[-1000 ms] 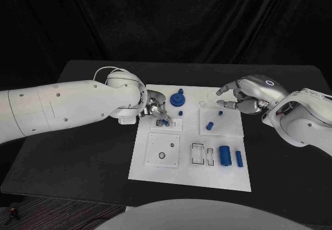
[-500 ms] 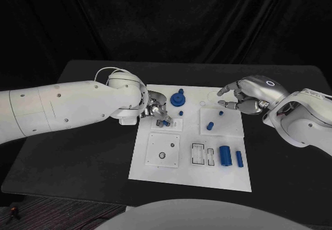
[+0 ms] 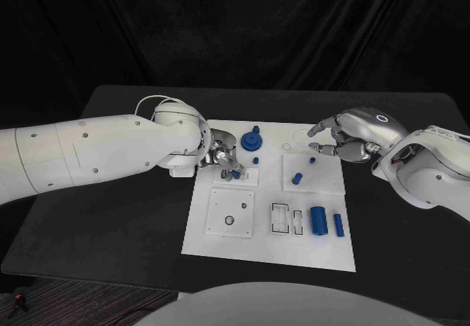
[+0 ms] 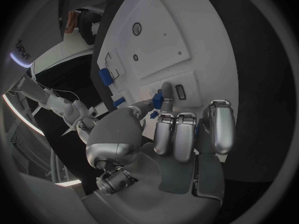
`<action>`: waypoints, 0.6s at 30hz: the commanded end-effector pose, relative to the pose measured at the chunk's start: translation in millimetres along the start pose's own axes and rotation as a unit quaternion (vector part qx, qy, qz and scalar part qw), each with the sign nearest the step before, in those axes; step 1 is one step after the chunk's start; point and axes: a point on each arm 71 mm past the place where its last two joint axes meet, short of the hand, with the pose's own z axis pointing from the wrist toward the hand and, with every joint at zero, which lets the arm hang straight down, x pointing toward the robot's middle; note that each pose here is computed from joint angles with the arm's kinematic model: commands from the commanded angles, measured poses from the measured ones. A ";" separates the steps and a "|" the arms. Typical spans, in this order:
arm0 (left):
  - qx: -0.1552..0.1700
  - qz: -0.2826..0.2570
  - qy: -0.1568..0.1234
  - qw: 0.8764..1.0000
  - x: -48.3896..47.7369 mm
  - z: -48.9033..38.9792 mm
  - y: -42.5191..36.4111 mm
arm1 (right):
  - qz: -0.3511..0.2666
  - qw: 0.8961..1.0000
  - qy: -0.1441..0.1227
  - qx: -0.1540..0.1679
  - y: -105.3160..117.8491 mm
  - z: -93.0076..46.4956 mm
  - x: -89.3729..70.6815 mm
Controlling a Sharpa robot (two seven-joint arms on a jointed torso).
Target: Assemble the parts on the task board
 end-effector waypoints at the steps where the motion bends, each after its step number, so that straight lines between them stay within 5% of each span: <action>1: 0.007 0.002 0.006 1.000 1.7 1.1 -2.3 | 0.000 1.000 0.006 0.011 -1.6 -0.6 1.9; 18: 0.007 0.006 0.012 1.000 2.5 1.7 -3.7 | 0.000 1.000 0.010 0.014 -1.9 -0.9 3.5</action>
